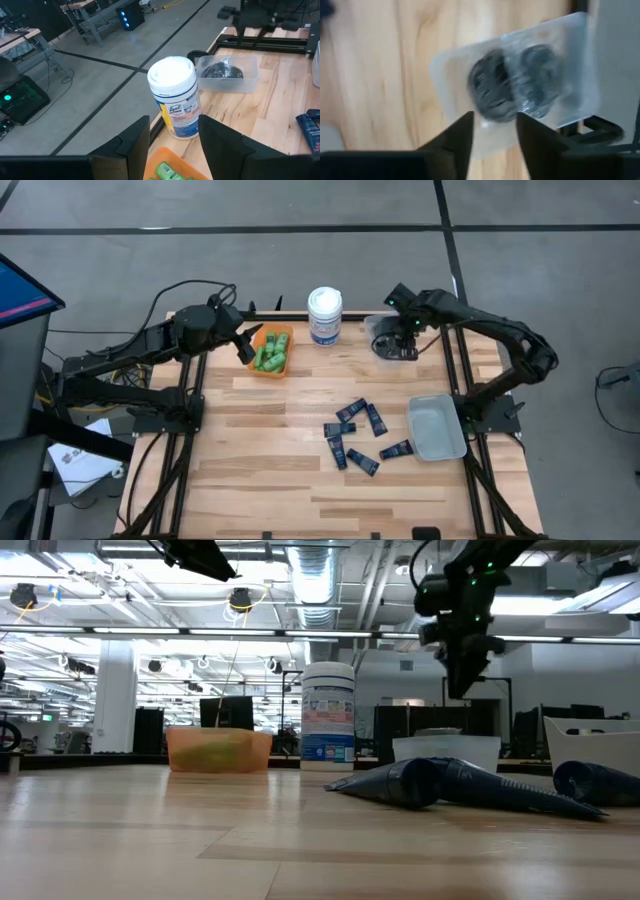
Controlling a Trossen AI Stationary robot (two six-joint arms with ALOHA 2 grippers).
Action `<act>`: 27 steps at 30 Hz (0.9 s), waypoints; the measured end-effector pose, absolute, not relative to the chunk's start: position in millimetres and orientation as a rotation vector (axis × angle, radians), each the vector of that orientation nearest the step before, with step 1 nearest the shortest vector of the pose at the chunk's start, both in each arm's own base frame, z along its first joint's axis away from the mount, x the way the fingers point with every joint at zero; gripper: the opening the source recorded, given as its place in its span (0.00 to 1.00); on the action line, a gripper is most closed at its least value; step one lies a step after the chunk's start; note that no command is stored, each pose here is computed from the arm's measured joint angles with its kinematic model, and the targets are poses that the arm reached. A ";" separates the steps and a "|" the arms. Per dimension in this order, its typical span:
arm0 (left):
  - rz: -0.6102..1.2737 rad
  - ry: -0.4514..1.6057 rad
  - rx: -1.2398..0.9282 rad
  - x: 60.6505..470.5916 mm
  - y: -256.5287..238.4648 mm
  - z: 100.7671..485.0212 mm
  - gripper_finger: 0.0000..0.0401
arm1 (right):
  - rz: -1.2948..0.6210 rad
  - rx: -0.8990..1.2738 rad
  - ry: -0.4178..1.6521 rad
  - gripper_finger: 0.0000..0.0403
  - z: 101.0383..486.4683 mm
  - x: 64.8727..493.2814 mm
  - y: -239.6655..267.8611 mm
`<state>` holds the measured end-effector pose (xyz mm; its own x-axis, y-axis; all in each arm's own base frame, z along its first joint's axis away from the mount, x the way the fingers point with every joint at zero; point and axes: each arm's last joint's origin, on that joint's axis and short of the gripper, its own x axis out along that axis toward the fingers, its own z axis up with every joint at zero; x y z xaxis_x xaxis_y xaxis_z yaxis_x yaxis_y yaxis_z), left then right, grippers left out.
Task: Pick & Place Travel size toiletries
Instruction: Put the black hairbrush into the white bin
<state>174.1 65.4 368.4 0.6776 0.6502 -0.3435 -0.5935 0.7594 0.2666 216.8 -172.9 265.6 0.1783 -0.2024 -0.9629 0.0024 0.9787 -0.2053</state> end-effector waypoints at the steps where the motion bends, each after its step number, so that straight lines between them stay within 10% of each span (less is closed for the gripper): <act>1: 0.701 0.438 0.137 174.1 65.4 368.4 0.41 | -0.177 -0.160 1.358 0.30 268.9 216.1 -173.8; 6: 0.701 0.438 0.137 174.1 65.4 368.4 0.41 | -0.317 -0.101 1.251 0.03 271.8 220.2 -186.5; 27: 0.701 0.438 0.137 174.1 65.4 368.4 0.41 | -0.293 0.127 1.495 0.00 177.6 243.0 -224.3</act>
<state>174.1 65.4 368.4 0.6776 0.6502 -0.3435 -0.5935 0.7594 0.2666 243.0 -224.3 177.6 0.0484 -0.1133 -0.9924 0.2693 0.9582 -0.0963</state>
